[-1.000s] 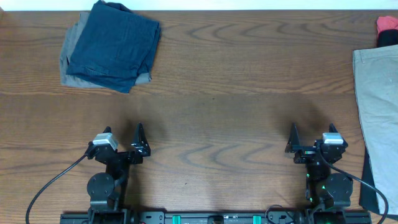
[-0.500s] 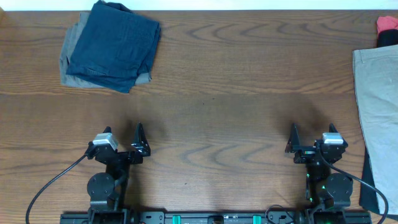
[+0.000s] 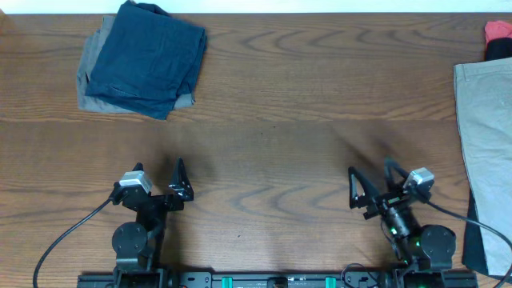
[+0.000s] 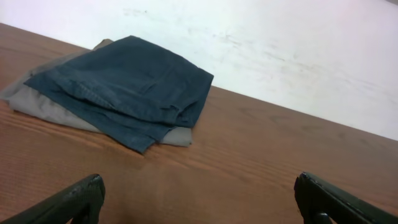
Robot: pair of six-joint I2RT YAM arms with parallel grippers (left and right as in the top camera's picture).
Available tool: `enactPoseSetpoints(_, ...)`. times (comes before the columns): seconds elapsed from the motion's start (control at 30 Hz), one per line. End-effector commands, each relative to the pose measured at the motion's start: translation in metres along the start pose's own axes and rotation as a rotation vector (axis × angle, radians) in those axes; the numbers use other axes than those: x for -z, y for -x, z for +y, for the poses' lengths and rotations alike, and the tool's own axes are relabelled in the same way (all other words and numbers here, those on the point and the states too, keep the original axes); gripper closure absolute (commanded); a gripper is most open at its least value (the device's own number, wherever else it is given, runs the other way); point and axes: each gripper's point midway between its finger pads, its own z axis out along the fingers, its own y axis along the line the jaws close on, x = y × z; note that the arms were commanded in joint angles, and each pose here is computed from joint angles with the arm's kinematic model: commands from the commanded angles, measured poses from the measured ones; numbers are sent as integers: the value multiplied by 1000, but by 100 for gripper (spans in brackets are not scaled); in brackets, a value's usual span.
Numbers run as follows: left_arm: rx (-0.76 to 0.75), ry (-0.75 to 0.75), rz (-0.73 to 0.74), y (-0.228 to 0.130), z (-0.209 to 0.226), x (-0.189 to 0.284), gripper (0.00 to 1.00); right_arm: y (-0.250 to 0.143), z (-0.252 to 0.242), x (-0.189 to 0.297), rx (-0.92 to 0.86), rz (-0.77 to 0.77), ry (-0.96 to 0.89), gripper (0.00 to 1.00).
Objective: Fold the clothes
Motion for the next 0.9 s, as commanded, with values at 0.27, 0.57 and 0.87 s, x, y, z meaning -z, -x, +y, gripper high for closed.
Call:
enactPoseSetpoints(0.27, -3, 12, 44, -15, 5, -1, 2, 76, 49, 15, 50, -287, 155, 1)
enactPoseSetpoints(0.57, -3, 12, 44, -15, 5, -1, 2, 161, 8, 2, 313, -308, -371, 1)
enactPoseSetpoints(0.87, -3, 12, 44, -15, 5, -1, 2, 204, -88, -65, 345, -3, -927, 1)
